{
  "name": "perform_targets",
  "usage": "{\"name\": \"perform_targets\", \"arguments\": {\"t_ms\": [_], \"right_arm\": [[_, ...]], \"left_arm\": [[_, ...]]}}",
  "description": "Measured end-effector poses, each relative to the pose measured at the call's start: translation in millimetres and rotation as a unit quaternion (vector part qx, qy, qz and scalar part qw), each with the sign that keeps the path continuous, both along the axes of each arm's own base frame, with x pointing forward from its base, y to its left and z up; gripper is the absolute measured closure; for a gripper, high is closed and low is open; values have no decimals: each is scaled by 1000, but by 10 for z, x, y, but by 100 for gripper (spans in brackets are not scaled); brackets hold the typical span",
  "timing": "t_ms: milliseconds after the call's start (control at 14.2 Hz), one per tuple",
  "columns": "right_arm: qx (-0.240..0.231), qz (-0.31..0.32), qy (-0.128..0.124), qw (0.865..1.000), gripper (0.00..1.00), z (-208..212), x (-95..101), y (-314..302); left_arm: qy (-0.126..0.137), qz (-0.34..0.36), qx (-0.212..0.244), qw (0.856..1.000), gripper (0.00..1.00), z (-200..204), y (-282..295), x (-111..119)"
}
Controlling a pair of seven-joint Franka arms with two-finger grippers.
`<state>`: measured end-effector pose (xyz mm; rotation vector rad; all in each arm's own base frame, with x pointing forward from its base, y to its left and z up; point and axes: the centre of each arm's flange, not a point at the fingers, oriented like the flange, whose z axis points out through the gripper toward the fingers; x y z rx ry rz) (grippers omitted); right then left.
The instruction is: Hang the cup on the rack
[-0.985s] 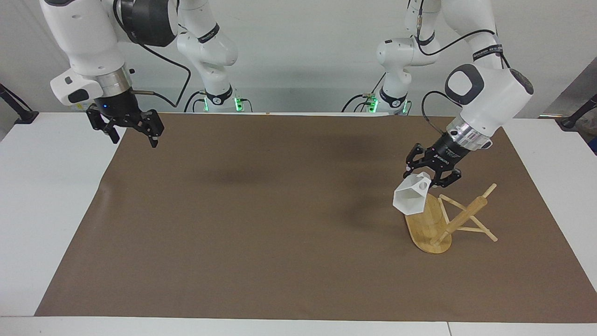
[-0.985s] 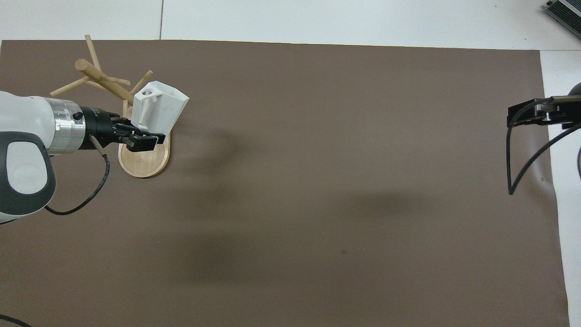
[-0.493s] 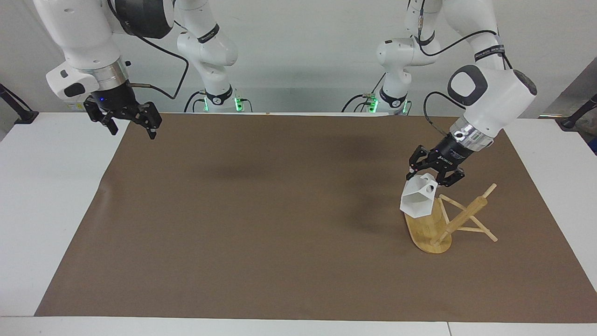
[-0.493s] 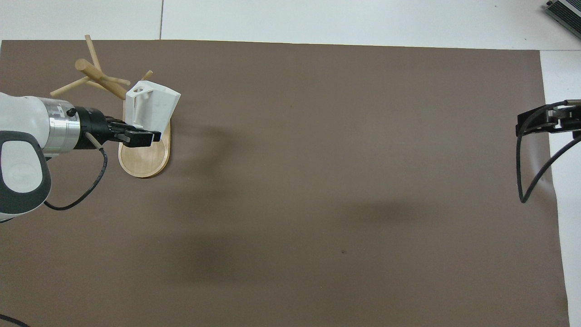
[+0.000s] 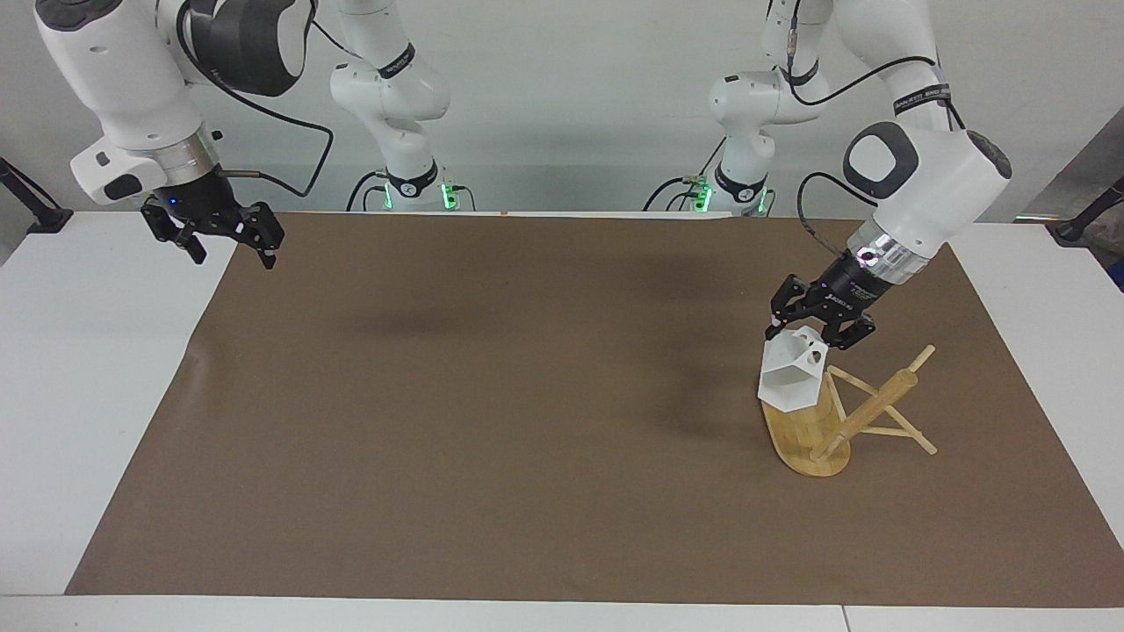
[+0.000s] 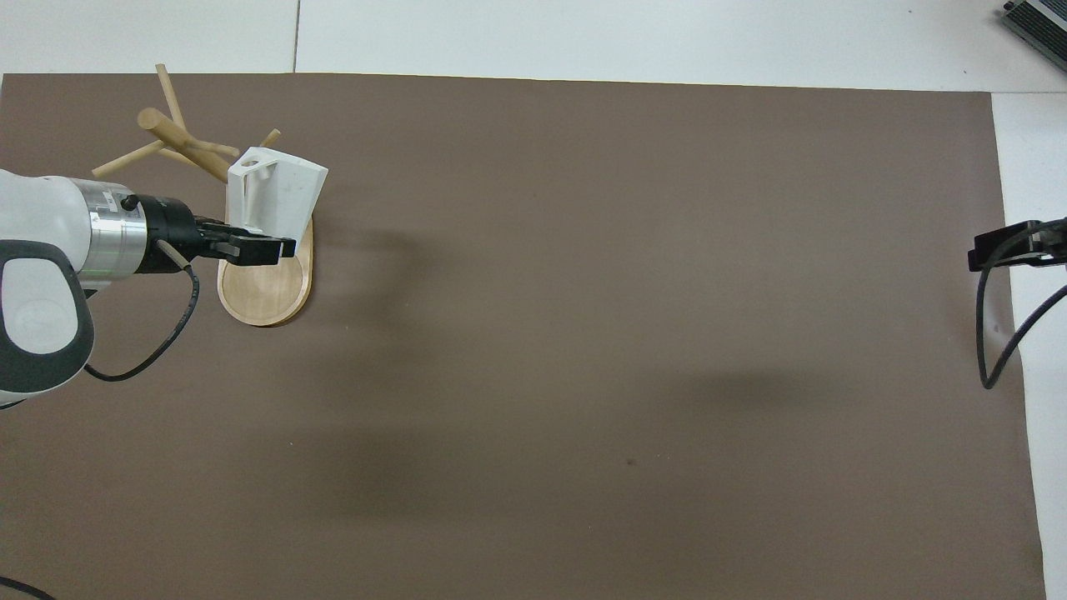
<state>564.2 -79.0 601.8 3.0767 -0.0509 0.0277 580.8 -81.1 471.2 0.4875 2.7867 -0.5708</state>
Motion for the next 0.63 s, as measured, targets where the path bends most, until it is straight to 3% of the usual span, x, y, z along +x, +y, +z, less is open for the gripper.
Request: {"name": "perform_targets", "arguments": {"t_ms": [633], "right_arm": [[1,18,-12,1000,0,133,-47,216]], "left_arm": [[-25,48,-4,999,32,92,-26,72]]}}
